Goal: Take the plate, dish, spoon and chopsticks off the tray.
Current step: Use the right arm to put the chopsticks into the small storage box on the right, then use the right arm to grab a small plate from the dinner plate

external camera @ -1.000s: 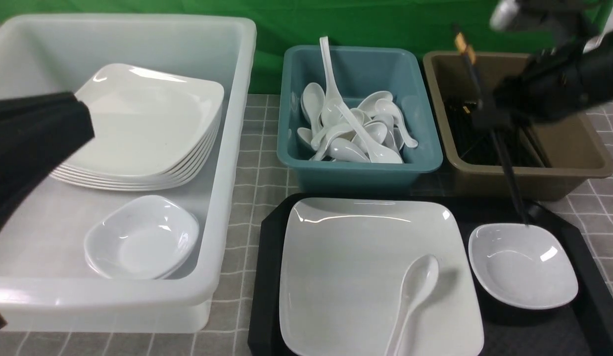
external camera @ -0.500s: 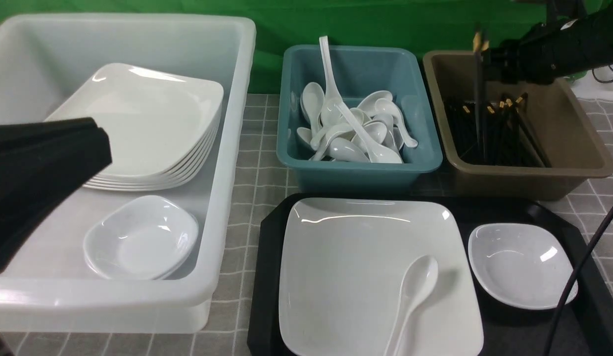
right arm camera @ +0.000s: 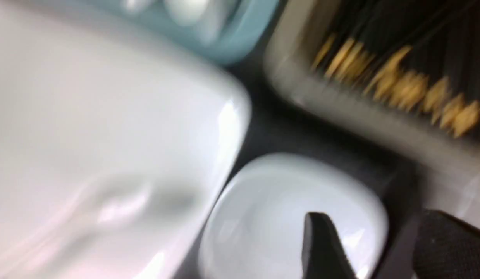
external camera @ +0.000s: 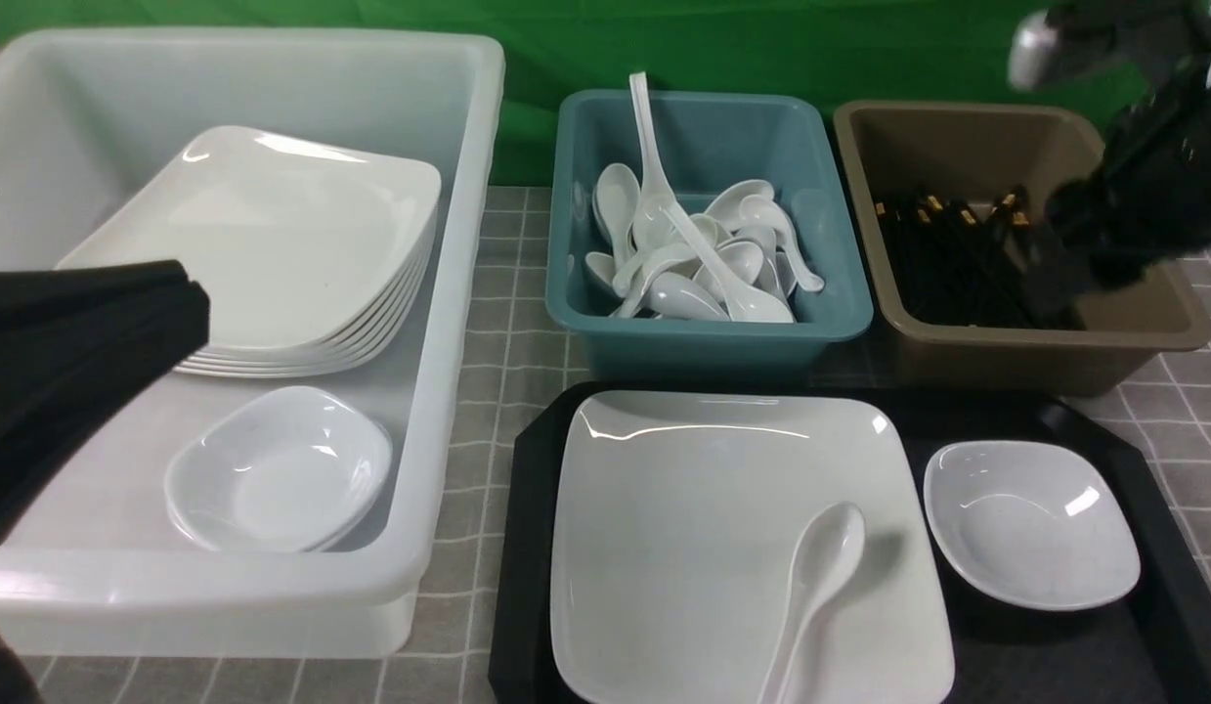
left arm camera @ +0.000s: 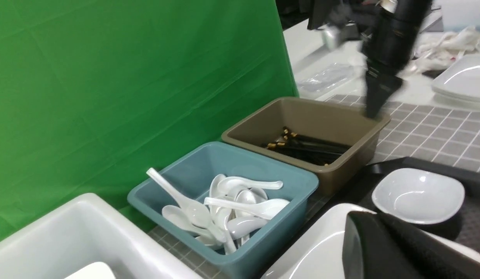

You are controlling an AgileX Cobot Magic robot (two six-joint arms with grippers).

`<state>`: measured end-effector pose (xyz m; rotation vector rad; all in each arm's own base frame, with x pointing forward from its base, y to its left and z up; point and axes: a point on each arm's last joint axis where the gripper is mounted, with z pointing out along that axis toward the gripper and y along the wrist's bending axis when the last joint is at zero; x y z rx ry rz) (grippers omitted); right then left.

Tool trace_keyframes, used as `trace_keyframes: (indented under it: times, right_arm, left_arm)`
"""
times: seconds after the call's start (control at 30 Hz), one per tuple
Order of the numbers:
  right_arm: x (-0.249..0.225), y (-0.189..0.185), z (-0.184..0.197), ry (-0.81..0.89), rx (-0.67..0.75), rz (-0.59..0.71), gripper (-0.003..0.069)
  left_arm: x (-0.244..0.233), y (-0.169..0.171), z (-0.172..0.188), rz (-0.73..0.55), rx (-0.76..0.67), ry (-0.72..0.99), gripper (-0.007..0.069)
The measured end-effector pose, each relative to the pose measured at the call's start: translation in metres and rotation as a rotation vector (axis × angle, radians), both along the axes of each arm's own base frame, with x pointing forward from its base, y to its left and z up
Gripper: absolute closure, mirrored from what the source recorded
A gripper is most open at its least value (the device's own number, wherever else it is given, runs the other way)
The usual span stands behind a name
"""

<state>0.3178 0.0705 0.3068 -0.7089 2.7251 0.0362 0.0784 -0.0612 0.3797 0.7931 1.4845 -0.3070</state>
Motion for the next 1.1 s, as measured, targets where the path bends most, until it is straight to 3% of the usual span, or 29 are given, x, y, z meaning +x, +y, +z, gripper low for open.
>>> trace_keyframes:
  times: [0.1, 0.2, 0.3, 0.37, 0.7, 0.97, 1.1]
  right_arm:
    - [-0.03, 0.007, -0.037, 0.06, -0.1, 0.103, 0.0264]
    - [-0.054, 0.006, -0.083, 0.064, -0.217, 0.22, 0.0152]
    - [-0.062, 0.004, -0.106, 0.038, -0.244, 0.268, 0.0074]
    - [-0.065, 0.003, -0.118, 0.04, -0.252, 0.289, 0.0062]
    - [-0.048, 0.011, -0.149, -0.019, -0.236, 0.334, 0.0173]
    - [-0.045, 0.013, -0.152, -0.03, -0.235, 0.344, 0.0403]
    - [-0.051, 0.015, -0.139, -0.038, -0.257, 0.371, 0.0478]
  left_arm:
    - [0.0, 0.0, 0.0, 0.002, 0.007, -0.003, 0.0615]
    - [0.0, 0.0, 0.0, 0.001, 0.009, -0.002, 0.0615]
    - [0.0, 0.0, -0.001, 0.0, 0.01, -0.001, 0.0615]
    - [0.0, 0.0, -0.001, -0.002, 0.012, 0.001, 0.0615]
    - [-0.002, -0.001, -0.004, -0.027, 0.036, 0.026, 0.0615]
    - [-0.002, -0.002, -0.004, -0.032, 0.039, 0.03, 0.0615]
    - [-0.003, -0.002, -0.006, -0.044, 0.049, 0.043, 0.0615]
